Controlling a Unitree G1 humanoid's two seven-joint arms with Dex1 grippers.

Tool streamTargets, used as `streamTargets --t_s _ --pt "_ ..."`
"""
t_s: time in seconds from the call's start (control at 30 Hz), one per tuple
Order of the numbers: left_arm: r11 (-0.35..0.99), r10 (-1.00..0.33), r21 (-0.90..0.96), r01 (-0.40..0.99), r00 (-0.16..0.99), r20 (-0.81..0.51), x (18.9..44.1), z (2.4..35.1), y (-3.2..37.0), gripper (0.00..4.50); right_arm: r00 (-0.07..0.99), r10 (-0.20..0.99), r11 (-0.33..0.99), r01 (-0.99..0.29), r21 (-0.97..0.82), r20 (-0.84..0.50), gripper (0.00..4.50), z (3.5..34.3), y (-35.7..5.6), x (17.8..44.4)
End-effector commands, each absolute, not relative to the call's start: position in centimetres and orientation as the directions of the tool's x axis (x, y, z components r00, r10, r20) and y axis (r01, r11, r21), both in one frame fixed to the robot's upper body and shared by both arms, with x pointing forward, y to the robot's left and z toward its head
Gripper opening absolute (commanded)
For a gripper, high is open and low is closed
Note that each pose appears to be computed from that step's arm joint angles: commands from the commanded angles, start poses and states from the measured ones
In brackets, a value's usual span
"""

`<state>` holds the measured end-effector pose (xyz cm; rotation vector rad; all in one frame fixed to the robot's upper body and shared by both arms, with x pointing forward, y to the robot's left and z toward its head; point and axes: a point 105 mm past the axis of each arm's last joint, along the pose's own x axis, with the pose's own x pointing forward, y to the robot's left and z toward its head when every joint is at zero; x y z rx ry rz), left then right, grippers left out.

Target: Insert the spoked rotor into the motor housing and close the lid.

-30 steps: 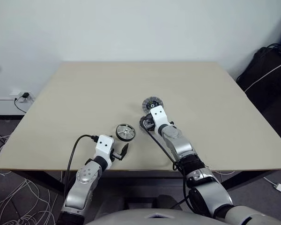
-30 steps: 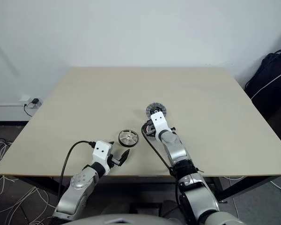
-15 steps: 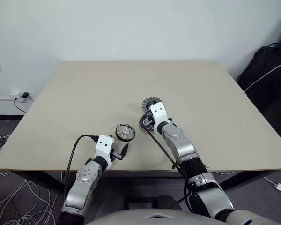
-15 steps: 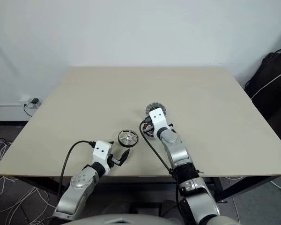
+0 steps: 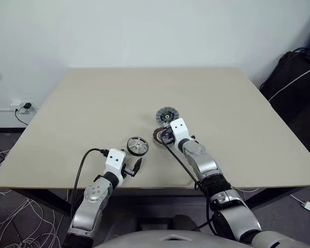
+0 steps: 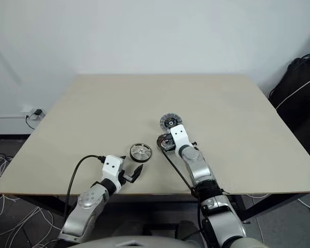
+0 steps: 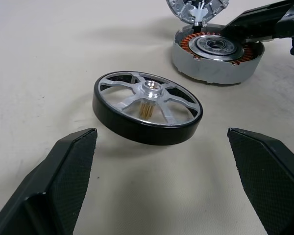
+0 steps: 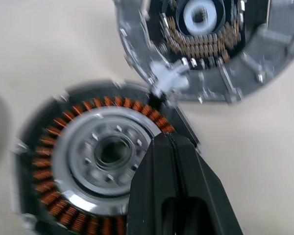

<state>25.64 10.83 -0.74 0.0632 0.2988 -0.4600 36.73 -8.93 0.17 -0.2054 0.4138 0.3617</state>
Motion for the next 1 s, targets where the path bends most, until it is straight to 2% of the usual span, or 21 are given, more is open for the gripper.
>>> streamTargets --t_s 0.03,0.13,0.23,0.43,0.57,0.67,0.87,1.0 --pt "0.888 -0.443 0.015 0.459 0.866 -0.232 26.3 1.1 10.4 4.5 0.891 0.367 0.907 -0.407 -0.11 -0.266 0.01 5.0 -7.0 37.8" --pt "0.887 -0.446 0.016 0.462 0.864 -0.232 26.3 1.1 10.4 4.5 0.897 0.381 0.904 -0.412 -0.114 -0.222 0.01 6.3 -6.3 38.0" --pt "0.887 -0.446 0.016 0.462 0.865 -0.231 26.4 1.1 10.4 4.5 0.898 0.37 0.906 -0.405 -0.124 -0.237 0.01 5.8 -6.4 38.2" --pt "0.891 -0.438 0.018 0.454 0.869 -0.231 26.3 1.1 10.6 4.5 0.861 0.316 0.906 -0.399 -0.142 -0.399 0.01 0.8 -8.0 37.2" --pt "0.892 -0.435 0.019 0.451 0.871 -0.231 26.3 1.1 10.7 4.5 0.806 0.269 0.914 -0.387 -0.125 -0.527 0.01 -2.9 -9.9 35.4" --pt "0.892 -0.435 0.02 0.451 0.87 -0.233 26.3 1.0 10.7 4.5 0.821 0.273 0.917 -0.38 -0.122 -0.502 0.01 -2.2 -9.9 35.3" --pt "0.884 -0.449 0.022 0.466 0.863 -0.233 26.5 1.1 10.5 4.5 0.885 0.301 0.925 -0.361 -0.115 -0.355 0.01 2.0 -9.0 36.8" --pt "0.882 -0.453 0.022 0.47 0.861 -0.233 26.5 1.1 10.4 4.5 0.894 0.316 0.92 -0.37 -0.127 -0.319 0.01 3.2 -8.5 37.1"
